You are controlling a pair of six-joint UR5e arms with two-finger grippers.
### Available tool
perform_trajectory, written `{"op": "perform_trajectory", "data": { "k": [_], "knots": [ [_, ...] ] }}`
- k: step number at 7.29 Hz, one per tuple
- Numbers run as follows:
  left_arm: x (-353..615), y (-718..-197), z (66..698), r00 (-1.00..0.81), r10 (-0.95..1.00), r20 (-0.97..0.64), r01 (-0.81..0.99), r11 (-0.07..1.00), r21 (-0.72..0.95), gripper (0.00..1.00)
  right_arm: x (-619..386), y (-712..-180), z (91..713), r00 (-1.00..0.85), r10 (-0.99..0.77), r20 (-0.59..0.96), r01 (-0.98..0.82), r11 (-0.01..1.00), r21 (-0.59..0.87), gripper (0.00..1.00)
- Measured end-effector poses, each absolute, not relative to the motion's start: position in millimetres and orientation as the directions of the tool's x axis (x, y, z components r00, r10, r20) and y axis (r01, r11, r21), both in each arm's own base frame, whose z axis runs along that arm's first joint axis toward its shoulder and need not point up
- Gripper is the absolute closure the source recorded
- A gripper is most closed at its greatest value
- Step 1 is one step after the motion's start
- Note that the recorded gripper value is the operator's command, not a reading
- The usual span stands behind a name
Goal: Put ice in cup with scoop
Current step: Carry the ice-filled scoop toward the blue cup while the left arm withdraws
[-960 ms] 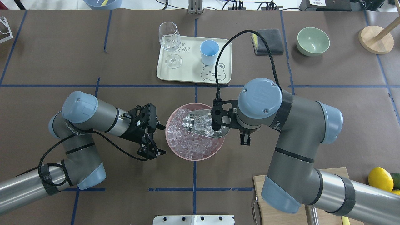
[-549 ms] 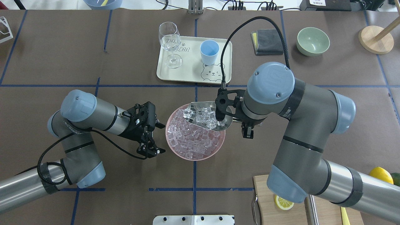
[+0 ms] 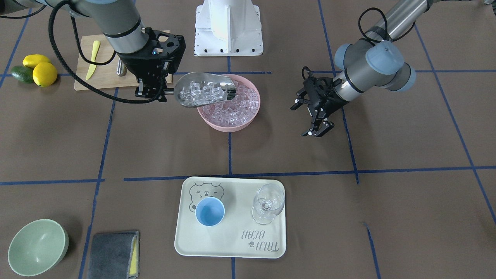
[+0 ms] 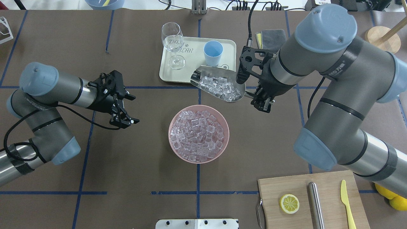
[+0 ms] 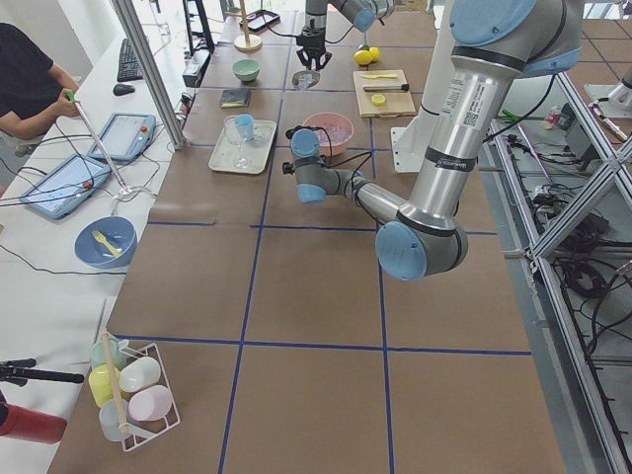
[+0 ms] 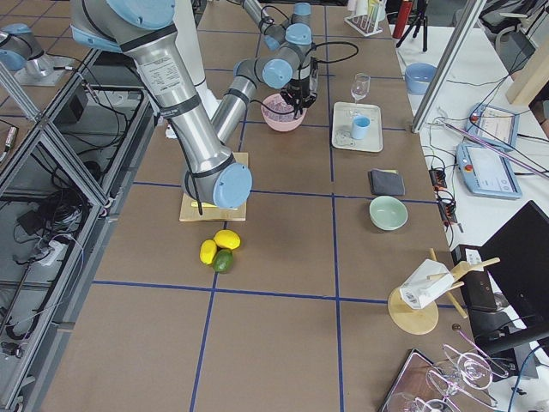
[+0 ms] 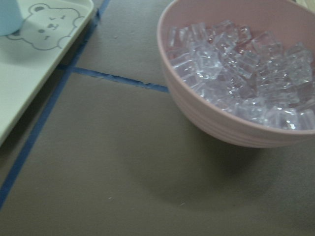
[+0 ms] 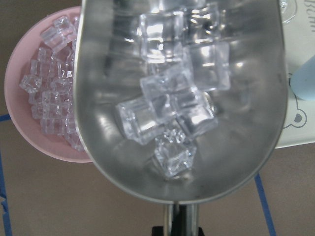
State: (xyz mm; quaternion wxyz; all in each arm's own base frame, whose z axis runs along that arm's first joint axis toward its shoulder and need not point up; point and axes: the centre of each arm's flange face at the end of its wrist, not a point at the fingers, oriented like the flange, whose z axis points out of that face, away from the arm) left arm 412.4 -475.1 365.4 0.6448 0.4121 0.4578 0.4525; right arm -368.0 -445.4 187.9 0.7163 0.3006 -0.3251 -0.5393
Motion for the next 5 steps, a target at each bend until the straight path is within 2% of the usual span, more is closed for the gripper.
{"op": "perform_trajectory", "data": {
  "k": [3, 5],
  "knots": [
    [340.4, -533.3, 390.2, 0.334, 0.898, -0.286, -0.252, 0.377, 0.891, 0.0, -351.6, -463.3, 187.3, 0.292, -0.932, 0.213, 0.546, 0.345, 0.764, 1.0],
    [260.4, -577.1, 411.5, 0.478, 0.807, -0.347, -0.251, 0.504, 0.826, 0.0, -339.5, -479.8, 195.5, 0.363, -0.891, 0.273, 0.564, 0.443, 0.697, 1.0]
  ]
}}
